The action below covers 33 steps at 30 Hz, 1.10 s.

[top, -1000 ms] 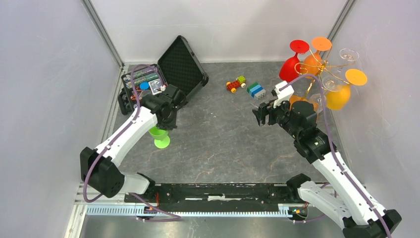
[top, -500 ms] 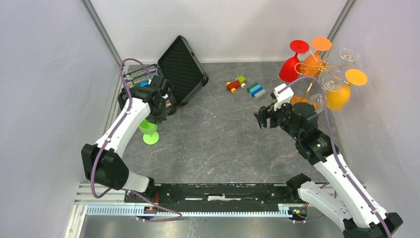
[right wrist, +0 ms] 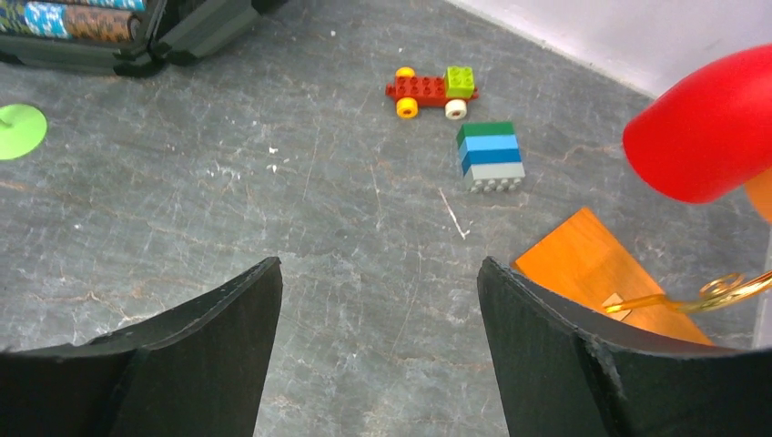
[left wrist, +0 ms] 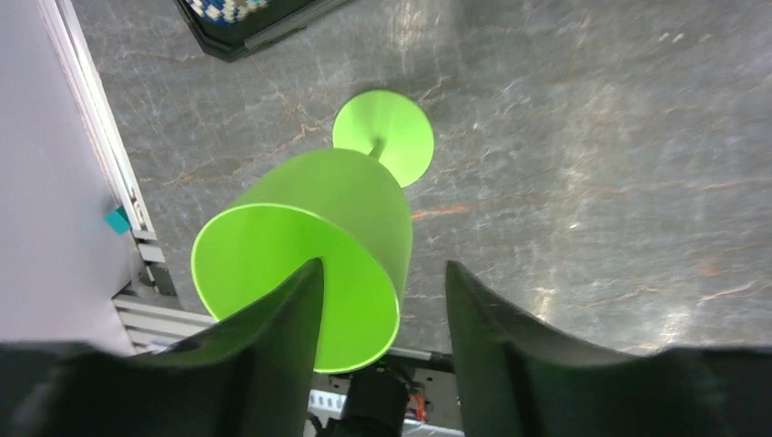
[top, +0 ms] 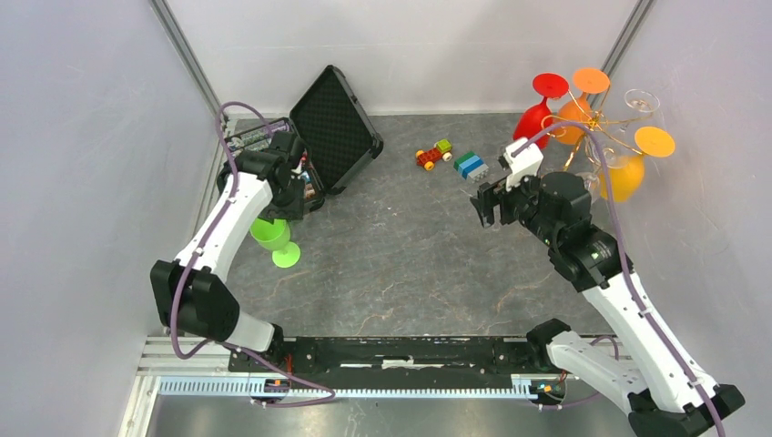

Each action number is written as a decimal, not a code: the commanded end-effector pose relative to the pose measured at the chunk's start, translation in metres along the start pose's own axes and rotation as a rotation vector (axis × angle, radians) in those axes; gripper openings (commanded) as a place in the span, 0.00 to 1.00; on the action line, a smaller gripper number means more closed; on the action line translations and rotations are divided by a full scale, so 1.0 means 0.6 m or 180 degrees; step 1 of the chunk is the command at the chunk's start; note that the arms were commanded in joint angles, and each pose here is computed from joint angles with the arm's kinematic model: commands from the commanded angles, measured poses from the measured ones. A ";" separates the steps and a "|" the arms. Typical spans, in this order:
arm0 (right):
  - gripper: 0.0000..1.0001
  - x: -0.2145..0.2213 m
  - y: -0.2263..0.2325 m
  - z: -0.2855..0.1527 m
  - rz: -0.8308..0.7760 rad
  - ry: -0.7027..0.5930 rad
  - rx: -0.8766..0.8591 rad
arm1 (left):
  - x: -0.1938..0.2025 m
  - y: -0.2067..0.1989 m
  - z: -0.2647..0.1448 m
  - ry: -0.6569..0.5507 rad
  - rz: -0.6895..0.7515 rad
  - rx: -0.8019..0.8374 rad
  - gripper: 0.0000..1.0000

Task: Take the wine glass off the wine glass rack

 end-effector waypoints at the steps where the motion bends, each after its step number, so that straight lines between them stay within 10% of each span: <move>1: 0.83 -0.067 -0.006 -0.017 -0.0098 -0.0157 0.0092 | -0.041 0.016 -0.065 -0.0463 -0.0072 0.0090 0.64; 10: 0.84 -0.163 -0.042 -0.018 -0.0407 -0.0253 0.0636 | -0.066 0.017 -0.182 -0.1393 -0.0101 0.0704 1.00; 22: 0.86 -0.273 -0.144 0.012 -0.1588 0.0138 0.1737 | -0.020 -0.037 -0.303 -0.2486 -0.0379 0.2404 1.00; 33: 0.85 -0.267 -0.237 0.135 -0.1987 0.0505 0.1941 | -0.020 -0.049 -0.306 -0.2497 -0.0505 0.2662 1.00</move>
Point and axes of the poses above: each gripper's point midway between its finger pads, its own z axis out along the fingers, its own y axis along the line the jaws close on, x = y × z, the point moved 7 cm from there along -z, back along the fingers, and after that the axes turned 5 degrees about z, right-handed, at the moved point
